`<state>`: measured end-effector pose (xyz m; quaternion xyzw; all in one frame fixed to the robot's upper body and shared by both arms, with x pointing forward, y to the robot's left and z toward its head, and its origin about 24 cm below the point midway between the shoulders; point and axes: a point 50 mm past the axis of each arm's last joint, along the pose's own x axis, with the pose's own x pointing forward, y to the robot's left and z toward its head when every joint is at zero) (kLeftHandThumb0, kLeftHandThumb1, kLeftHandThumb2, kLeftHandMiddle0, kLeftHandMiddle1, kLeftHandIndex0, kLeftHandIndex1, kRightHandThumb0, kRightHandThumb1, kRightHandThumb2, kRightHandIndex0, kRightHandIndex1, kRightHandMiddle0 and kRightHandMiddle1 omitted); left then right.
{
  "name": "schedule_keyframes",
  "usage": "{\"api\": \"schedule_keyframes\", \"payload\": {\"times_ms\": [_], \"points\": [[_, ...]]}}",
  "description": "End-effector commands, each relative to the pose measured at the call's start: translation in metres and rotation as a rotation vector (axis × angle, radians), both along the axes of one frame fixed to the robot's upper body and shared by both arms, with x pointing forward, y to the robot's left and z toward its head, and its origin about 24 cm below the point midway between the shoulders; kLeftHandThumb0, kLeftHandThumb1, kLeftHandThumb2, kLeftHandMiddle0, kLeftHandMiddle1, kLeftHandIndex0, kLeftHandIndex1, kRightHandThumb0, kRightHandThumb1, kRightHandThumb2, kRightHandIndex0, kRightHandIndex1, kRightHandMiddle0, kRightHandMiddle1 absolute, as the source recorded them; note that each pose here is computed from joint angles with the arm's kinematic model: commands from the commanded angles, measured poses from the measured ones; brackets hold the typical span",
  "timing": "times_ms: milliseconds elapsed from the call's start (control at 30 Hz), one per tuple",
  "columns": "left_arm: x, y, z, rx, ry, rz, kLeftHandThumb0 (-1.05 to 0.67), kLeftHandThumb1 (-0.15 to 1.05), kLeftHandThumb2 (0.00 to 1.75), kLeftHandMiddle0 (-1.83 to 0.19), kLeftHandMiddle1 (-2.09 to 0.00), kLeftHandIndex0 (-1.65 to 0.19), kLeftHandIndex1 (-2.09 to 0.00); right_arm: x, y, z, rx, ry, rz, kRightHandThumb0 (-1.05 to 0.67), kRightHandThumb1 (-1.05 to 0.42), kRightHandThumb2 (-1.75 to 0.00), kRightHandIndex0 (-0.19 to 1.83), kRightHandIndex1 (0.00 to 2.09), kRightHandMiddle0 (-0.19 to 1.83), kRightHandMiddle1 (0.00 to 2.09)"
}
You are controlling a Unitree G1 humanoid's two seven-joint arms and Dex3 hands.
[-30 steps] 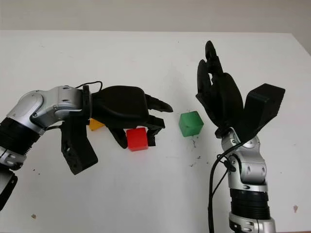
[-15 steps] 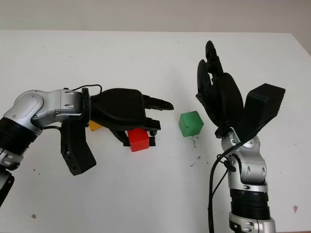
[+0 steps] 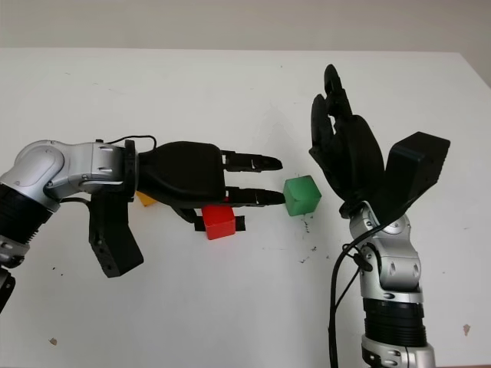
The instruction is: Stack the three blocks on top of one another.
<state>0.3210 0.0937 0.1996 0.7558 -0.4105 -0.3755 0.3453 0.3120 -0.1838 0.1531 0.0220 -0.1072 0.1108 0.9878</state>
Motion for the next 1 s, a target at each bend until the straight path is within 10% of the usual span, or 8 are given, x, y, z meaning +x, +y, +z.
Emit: {"api": "schedule_keyframes", "payload": {"times_ms": [0,667,967], "points": [[0.0,0.004,0.02,-0.032,-0.054,0.016,-0.7,0.87,0.06,0.19,0.0,0.19,0.0,-0.001,-0.002,0.002,0.003,-0.008,0.001,-0.74,-1.05,-0.67,-0.19,0.0,-0.19,0.0],[-0.004,0.078,0.107,-0.212,-0.087,0.524,-0.72,0.86,0.06,0.16,-0.05,-0.08,-0.1,0.004,0.0,0.001,-0.016,-0.009,0.014,-0.72,-1.05,-0.73,-0.19,0.0,-0.19,0.0],[0.008,0.109,0.087,-0.053,-0.044,0.702,-0.66,0.82,0.05,0.12,-0.05,-0.21,-0.06,0.003,-0.001,0.002,-0.004,-0.011,0.017,-0.7,-1.05,-0.72,-0.19,0.0,-0.19,0.0]]}}
